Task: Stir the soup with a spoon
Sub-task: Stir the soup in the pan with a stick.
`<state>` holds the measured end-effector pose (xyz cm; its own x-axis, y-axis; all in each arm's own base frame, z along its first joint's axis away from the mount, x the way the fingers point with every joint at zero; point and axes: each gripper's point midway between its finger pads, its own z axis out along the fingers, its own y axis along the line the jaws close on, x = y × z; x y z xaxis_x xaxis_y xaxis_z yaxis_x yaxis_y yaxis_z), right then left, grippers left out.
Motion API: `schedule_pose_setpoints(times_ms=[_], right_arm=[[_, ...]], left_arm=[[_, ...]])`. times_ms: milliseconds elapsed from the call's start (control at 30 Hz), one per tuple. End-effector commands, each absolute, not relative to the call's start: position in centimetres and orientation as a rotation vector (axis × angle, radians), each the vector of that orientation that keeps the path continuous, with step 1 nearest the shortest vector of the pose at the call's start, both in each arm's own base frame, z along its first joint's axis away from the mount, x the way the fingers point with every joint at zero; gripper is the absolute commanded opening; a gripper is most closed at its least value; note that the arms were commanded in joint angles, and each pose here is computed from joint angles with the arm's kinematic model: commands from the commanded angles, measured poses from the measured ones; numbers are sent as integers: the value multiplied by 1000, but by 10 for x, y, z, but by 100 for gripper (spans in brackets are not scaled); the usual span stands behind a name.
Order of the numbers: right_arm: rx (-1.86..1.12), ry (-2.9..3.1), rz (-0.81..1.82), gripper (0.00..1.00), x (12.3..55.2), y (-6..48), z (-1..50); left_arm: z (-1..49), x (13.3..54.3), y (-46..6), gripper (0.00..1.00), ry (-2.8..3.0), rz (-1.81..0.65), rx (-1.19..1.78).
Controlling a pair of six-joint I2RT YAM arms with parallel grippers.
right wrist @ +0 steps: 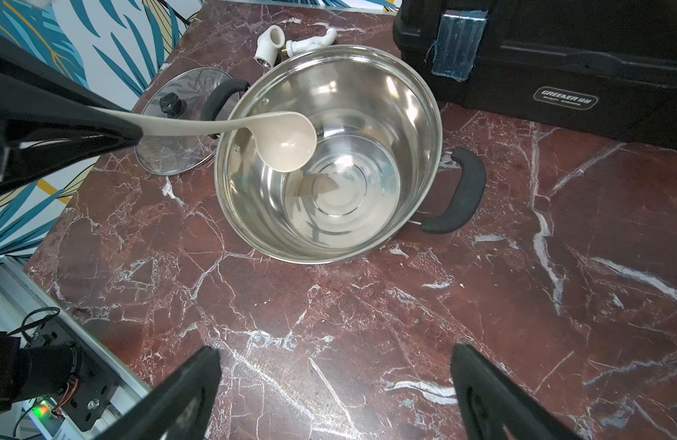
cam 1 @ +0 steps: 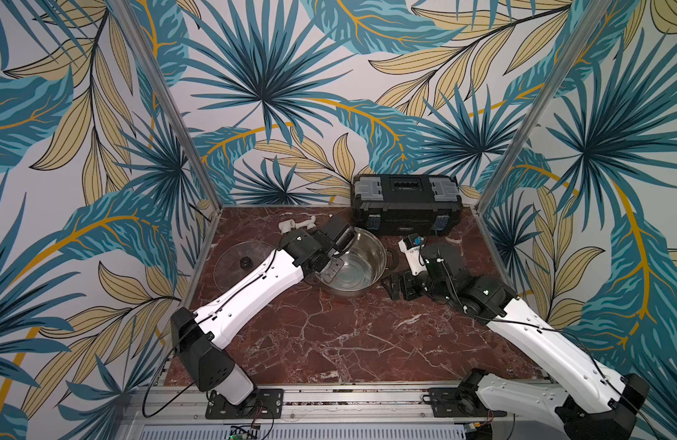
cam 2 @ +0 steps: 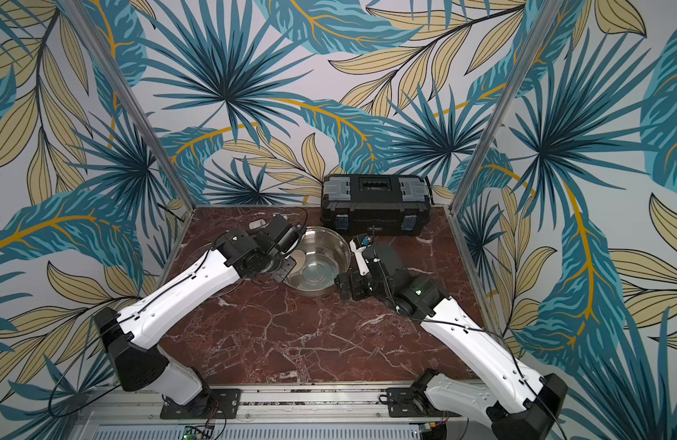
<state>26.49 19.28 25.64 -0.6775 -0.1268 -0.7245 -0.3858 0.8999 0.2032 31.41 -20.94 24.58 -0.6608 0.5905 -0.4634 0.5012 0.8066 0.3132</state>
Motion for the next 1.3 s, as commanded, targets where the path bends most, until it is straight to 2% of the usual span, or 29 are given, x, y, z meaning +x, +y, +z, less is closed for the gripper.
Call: schedule_pose_setpoints(times_ms=[0,367,633,800,933,1133,1267], right_arm=[[-367,2324,438,99,260,191,248],[-380,2326,420,99,261,191,247],[-382,2321,426,99,262,192,249],[-381,2318,443,99,263,196,249],[-380,2319,451,99,264,197,249],[-379,2321,460,99,264,199,249],[-379,2321,461,99,263,198,249]], left_arm=[[273,339,-222,0,2317,210,746],[277,336,-290,0,2241,-101,791],[263,300,-287,0,2365,-221,859],[261,282,-264,0,2411,-167,885],[258,278,-240,0,2437,-33,894],[257,295,-216,0,2416,214,888],[264,310,-222,0,2378,262,894]])
